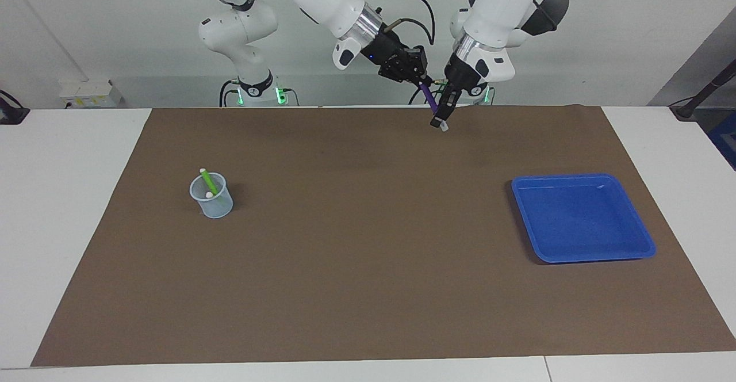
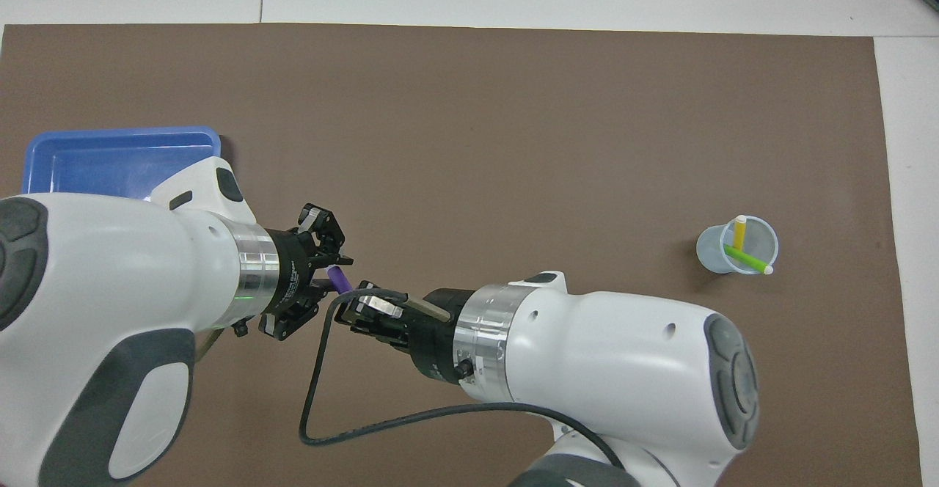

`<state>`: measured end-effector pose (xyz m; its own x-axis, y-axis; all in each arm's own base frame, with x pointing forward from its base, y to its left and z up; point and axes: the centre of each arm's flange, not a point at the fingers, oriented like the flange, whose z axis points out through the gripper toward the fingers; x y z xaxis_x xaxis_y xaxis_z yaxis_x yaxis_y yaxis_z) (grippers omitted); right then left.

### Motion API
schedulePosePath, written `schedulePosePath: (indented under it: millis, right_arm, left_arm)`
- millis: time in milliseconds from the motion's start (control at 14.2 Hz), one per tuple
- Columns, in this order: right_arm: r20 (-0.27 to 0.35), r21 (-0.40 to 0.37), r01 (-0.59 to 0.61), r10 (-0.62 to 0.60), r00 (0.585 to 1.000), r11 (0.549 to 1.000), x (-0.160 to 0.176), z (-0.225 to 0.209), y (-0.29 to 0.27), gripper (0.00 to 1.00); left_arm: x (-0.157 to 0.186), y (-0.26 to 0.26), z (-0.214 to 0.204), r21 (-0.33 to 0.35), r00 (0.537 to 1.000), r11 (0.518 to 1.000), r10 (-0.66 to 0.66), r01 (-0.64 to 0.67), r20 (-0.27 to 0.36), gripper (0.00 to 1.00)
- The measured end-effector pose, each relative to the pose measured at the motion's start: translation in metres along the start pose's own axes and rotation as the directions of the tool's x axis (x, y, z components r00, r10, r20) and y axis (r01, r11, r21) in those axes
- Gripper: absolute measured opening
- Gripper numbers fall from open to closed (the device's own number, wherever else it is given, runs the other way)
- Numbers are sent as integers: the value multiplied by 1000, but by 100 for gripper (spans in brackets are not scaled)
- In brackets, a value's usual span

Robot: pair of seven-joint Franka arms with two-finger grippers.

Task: Right arm passes pens to left for tray arrangement
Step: 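Grasp the purple pen with the left gripper beside the right gripper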

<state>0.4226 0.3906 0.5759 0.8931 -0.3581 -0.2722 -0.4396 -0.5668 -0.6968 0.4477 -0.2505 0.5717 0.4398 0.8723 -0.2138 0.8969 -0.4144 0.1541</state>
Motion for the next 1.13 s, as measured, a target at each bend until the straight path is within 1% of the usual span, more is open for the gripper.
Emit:
schedulePosePath:
  millis: [211, 281, 352, 492, 1125]
  right_arm:
    - [0, 0, 0, 0, 1000, 1000, 0, 0, 0, 19]
    - [-3, 2, -1, 1, 1000, 1000, 1, -1, 0, 19]
    - [-11, 6, -7, 7, 1000, 1000, 6, -3, 1, 19]
    - [-13, 6, -10, 10, 1000, 1000, 8, -4, 1, 19]
    - [-13, 6, -11, 11, 1000, 1000, 8, -5, 1, 19]
  left_arm:
    - [0, 0, 0, 0, 1000, 1000, 0, 0, 0, 30]
    - [0, 0, 0, 3, 1000, 1000, 1, -1, 0, 24]
    - [0, -2, 0, 11, 1000, 1000, 3, -3, -1, 20]
    - [0, -3, 0, 14, 1000, 1000, 4, -4, 0, 19]
    - [0, -3, 0, 13, 1000, 1000, 4, -4, 0, 19]
